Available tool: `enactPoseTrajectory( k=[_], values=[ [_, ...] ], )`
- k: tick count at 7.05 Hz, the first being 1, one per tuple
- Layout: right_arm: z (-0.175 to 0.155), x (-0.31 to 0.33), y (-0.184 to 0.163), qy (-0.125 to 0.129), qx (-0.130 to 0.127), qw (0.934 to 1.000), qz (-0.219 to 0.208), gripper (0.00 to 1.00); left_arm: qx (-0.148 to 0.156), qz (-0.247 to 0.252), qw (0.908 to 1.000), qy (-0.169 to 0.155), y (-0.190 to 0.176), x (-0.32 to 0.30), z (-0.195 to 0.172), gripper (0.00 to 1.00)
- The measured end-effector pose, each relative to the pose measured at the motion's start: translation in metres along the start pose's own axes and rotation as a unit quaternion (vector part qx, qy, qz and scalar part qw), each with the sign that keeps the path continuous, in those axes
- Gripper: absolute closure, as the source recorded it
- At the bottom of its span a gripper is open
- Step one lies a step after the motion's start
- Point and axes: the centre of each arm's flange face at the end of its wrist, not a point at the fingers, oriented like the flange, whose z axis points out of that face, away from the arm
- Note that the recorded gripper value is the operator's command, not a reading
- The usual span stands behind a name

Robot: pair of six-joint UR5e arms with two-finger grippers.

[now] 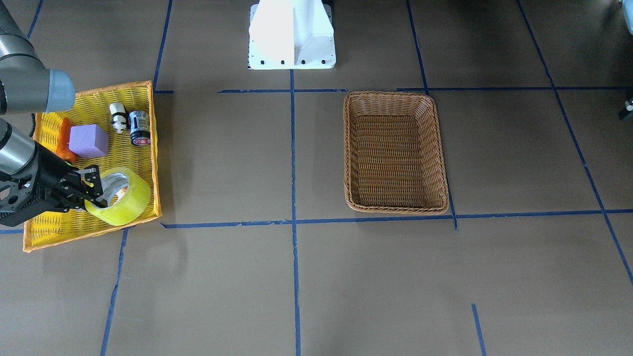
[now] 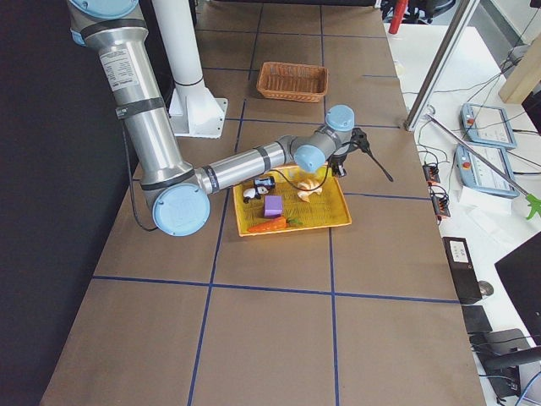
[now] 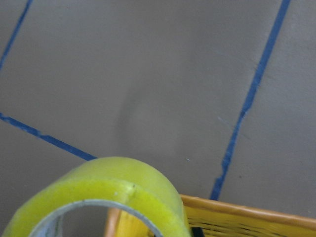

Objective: Move tape to another basket

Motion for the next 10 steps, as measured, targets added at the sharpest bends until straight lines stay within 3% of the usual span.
enactPoseTrajectory(
  k=[3, 6, 8, 10],
  values=[
    [-0.005, -0.064, -0.003, -0.099, 0.046, 0.9934, 0.035, 1.0, 0.019, 0.002, 0.9936, 0.111, -0.04, 0.091, 0.015, 0.0],
    [-0.002, -0.11, 0.025, -0.203, 0.08, 0.9748, 0.048, 1.0, 0.034, -0.034, 0.9796, 0.195, -0.057, 0.175, 0.023, 0.0],
    [-0.003, -0.135, 0.047, -0.272, 0.107, 0.954, 0.068, 1.0, 0.049, -0.045, 0.9684, 0.24, -0.053, 0.215, 0.018, 0.0],
    [0.013, -0.167, 0.08, -0.337, 0.139, 0.9273, 0.083, 1.0, 0.078, -0.077, 0.9539, 0.279, -0.051, 0.252, 0.014, 0.0]
  ],
)
